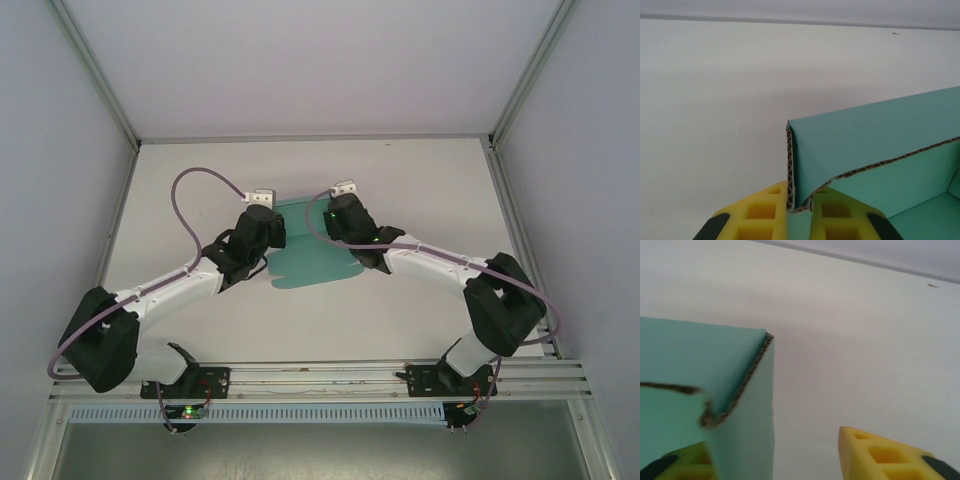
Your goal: Assemble paper box
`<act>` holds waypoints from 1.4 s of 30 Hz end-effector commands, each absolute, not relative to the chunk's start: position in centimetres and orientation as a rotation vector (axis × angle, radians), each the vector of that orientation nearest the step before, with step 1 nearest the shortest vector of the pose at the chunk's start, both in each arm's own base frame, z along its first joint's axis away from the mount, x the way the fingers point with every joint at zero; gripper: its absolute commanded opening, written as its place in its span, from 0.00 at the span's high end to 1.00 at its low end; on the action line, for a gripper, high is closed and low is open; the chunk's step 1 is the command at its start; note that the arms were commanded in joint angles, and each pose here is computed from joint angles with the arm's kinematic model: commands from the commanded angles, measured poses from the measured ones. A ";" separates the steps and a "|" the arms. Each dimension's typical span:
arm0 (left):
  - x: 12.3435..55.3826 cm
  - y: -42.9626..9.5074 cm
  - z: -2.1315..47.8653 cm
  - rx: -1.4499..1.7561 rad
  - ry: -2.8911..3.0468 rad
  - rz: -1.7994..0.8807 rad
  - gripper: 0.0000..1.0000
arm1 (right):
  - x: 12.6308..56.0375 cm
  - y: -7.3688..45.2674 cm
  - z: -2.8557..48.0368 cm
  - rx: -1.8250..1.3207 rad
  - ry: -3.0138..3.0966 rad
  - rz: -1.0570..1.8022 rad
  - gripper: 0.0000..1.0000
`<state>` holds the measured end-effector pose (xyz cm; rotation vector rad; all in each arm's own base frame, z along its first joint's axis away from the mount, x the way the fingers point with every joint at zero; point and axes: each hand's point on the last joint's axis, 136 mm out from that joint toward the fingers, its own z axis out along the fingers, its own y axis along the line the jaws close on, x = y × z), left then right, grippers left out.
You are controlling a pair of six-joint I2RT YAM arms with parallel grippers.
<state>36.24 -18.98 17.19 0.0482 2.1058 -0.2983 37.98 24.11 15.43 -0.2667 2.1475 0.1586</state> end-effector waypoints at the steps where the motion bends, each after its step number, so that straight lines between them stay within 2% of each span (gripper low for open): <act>1: 35.9 -18.2 18.2 0.052 2.081 -0.275 1.00 | 37.3 25.0 15.8 -0.292 2.139 0.367 0.51; 5: 35.8 -18.6 18.2 0.065 2.078 -0.300 1.00 | 37.1 25.5 16.3 -0.333 2.124 0.443 0.47; 11: 35.7 -18.6 18.4 0.074 2.075 -0.306 1.00 | 37.2 25.6 16.4 -0.327 2.132 0.457 0.33; 13: 35.6 -18.6 18.2 0.081 2.079 -0.301 1.00 | 37.2 25.5 16.6 -0.312 2.129 0.457 0.25; 15: 35.6 -18.5 18.1 0.085 2.083 -0.290 1.00 | 37.1 25.4 17.3 -0.296 2.119 0.466 0.13; 16: 35.6 -18.5 18.0 0.091 2.085 -0.287 1.00 | 37.0 25.3 17.8 -0.282 2.104 0.477 0.02; 21: 35.5 -18.4 17.3 0.102 2.118 -0.262 1.00 | 35.3 23.9 21.9 -0.258 1.987 0.524 0.02; 26: 35.2 -19.4 16.3 0.204 2.182 -0.279 1.00 | 33.5 20.1 23.5 -0.196 1.952 0.448 0.01; 32: 32.8 -22.4 13.3 0.628 2.407 -0.321 1.00 | 31.1 15.3 22.2 -0.114 2.064 0.379 0.02; 36: 30.8 -24.0 11.5 0.947 2.497 -0.369 1.00 | 29.7 13.9 20.4 -0.147 2.136 0.372 0.02; 40: 30.5 -24.4 9.8 1.274 2.510 -0.239 1.00 | 28.9 13.7 19.1 -0.178 2.168 0.405 0.01; 42: 31.8 -24.6 9.0 1.347 2.517 -0.100 1.00 | 28.9 13.5 18.4 -0.184 2.190 0.404 0.02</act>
